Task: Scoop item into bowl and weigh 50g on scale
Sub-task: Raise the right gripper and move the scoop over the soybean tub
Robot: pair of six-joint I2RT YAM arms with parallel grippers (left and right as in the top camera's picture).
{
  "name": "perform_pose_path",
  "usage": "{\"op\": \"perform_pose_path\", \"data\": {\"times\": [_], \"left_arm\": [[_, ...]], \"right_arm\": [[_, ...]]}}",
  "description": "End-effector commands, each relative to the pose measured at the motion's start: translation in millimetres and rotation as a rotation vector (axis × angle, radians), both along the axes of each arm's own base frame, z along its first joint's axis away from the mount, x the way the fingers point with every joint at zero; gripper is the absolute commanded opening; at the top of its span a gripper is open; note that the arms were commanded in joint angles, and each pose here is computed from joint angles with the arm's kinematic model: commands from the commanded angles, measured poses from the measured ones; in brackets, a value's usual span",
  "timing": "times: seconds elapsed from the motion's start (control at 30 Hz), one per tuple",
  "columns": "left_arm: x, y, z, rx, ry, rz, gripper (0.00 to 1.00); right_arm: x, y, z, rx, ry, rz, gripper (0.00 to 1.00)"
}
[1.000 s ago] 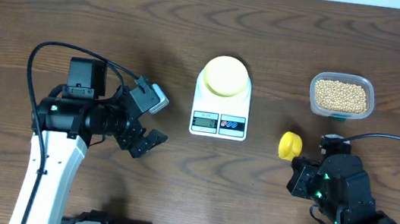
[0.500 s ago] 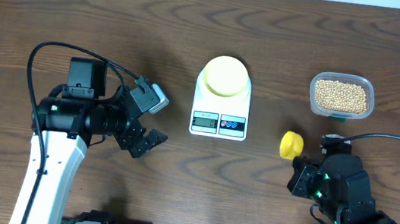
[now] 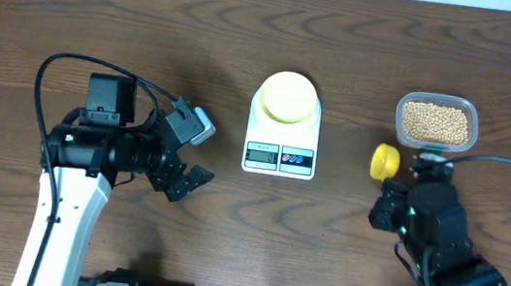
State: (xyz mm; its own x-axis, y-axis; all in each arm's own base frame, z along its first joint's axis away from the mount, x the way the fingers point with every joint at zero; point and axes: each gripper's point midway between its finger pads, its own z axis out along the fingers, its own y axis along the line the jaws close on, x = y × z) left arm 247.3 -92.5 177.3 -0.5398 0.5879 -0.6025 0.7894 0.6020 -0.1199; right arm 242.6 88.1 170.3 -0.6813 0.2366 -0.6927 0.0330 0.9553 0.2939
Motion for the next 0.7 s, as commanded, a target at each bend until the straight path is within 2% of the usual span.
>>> {"op": "perform_pose_path", "data": {"times": [0.0,0.23,0.5,0.67], "left_arm": [[4,-1,8,-0.011,-0.026,-0.015,0.98],[4,-1,8,-0.011,-0.026,-0.015,0.98],[4,-1,8,-0.011,-0.026,-0.015,0.98],[4,-1,8,-0.011,-0.026,-0.015,0.98]], "right_arm": [[13,-2,2,-0.117,-0.047,0.058,0.01],[47,-12,31,-0.218,-0.108,0.074,0.01],[97,-42,64,-0.216,-0.063,0.018,0.01],[122,-58,102,-0.23,-0.021,-0.004,0.01]]}}
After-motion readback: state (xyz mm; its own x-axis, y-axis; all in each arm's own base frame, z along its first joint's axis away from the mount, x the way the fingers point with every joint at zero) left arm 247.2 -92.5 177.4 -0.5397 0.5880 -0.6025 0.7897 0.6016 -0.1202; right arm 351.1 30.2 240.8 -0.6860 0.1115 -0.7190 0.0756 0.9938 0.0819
